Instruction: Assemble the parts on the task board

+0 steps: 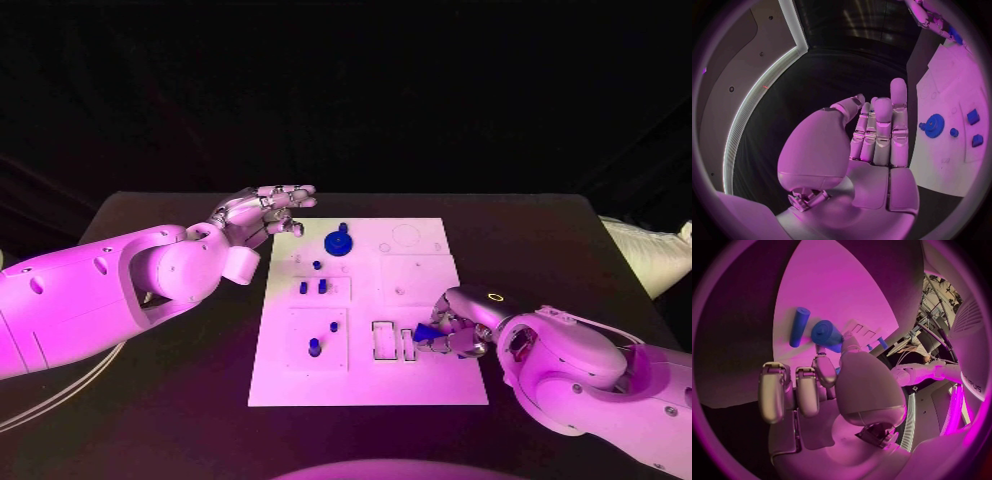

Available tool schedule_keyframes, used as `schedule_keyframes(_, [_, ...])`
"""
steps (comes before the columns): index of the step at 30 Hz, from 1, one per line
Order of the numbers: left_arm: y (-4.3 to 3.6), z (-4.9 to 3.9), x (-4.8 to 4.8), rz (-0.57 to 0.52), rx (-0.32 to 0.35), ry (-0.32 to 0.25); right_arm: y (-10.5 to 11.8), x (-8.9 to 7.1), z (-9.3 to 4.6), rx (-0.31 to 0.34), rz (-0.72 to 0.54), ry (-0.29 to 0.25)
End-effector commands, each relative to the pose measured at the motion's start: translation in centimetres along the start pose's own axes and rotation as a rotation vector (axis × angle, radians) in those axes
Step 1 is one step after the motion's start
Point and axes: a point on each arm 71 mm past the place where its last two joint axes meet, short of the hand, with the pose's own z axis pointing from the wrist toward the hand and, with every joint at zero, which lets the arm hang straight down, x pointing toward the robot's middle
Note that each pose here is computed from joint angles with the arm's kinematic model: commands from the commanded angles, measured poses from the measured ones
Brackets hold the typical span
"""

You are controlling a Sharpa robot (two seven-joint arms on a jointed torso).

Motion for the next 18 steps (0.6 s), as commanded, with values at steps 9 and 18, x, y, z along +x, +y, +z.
schedule_keyframes(9, [-0.02, 0.04, 0.26, -0.003, 0.005, 0.023, -0.2, 0.1, -0.6, 0.01, 0.001, -0.041])
schedule_keyframes(18, [0.0, 0.06, 0.29, -0.004, 0.005, 0.025, 0.4, -1.6, -1.2, 0.002, 0.124, -0.127])
